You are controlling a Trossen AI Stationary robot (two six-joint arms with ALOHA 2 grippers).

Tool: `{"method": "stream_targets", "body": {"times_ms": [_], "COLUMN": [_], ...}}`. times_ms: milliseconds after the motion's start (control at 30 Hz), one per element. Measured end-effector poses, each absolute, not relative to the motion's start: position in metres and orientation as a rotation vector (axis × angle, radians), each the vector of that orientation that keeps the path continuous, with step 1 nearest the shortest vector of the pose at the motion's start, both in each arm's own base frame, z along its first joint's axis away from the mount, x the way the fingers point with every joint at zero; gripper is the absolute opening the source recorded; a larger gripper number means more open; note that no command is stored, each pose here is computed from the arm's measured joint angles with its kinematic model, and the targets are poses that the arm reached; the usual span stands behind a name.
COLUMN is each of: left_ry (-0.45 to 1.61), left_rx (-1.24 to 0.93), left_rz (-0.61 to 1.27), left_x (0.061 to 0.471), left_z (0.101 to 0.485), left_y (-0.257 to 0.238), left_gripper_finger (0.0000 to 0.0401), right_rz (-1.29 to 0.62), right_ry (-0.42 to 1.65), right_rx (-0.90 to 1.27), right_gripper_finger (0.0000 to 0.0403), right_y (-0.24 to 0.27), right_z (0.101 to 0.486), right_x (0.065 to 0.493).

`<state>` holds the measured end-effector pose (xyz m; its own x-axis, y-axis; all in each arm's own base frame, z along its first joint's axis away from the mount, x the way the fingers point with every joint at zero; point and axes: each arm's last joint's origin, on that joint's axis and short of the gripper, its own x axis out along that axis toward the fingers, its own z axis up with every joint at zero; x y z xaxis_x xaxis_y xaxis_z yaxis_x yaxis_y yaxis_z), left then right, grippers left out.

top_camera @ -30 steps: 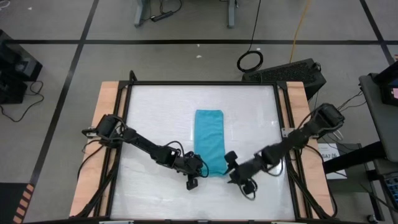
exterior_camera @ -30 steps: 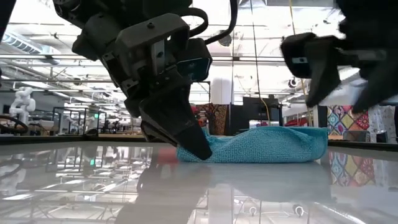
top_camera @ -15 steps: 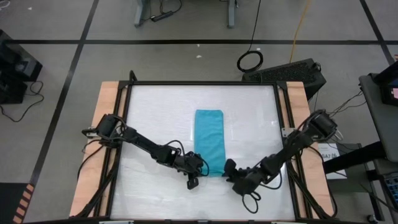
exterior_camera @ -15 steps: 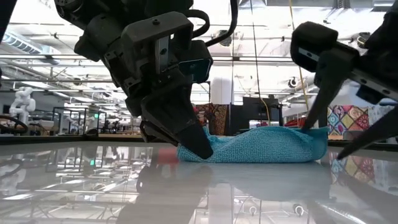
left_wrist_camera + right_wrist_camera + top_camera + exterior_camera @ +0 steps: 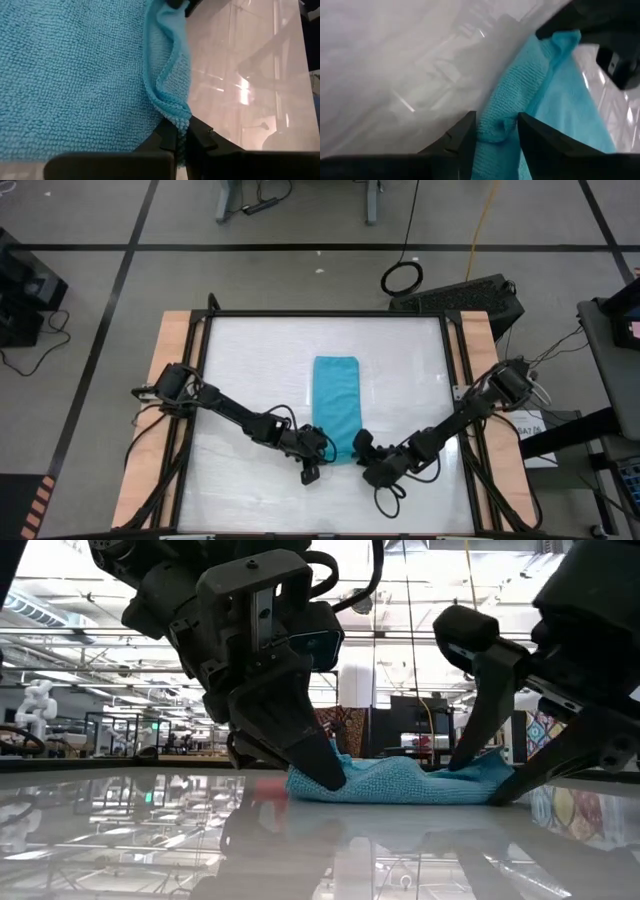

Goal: Roll towel
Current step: Roll the blue towel

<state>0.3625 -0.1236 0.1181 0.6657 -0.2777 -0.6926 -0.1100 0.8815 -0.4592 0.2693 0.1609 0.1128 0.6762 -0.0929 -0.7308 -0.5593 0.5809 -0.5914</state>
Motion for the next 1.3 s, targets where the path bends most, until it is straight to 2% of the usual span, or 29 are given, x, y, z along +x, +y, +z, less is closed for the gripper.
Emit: {"method": "stream_targets", "body": {"times_ms": [167,333,533,667,800,1067,1300], "left_ry": [0.830,0.809,0.763,0.773,0.769,0.648,0.662], "left_rx": [-0.478,-0.451,-0.386,-0.279,-0.072,0.464,0.644], "left_rz": [-0.124,-0.149,-0.187,-0.189,-0.152,-0.230,-0.250], "left_x": [0.363,0.361,0.358,0.350,0.338,0.323,0.328], "left_z": [0.124,0.133,0.152,0.164,0.171,0.163,0.145], "left_y": [-0.124,-0.125,-0.124,-0.123,-0.134,-0.180,-0.180], "left_gripper_finger": [0.0025,0.0072,0.0150,0.0186,0.0195,0.0196,0.0196], "right_rz": [0.291,0.304,0.330,0.350,0.358,0.387,0.399], "right_ry": [0.843,0.893,0.928,0.949,0.961,0.977,0.970], "right_rx": [-0.815,-0.707,-0.580,-0.488,-0.425,-0.298,-0.249], "right_gripper_finger": [0.0133,0.0118,0.0063,0.0017,0.0008,0.0007,0.0005], "right_y": [0.152,0.145,0.139,0.133,0.128,0.117,0.112], "right_z": [0.112,0.110,0.108,0.108,0.107,0.107,0.110], "right_x": [0.273,0.274,0.277,0.280,0.282,0.288,0.290]}}
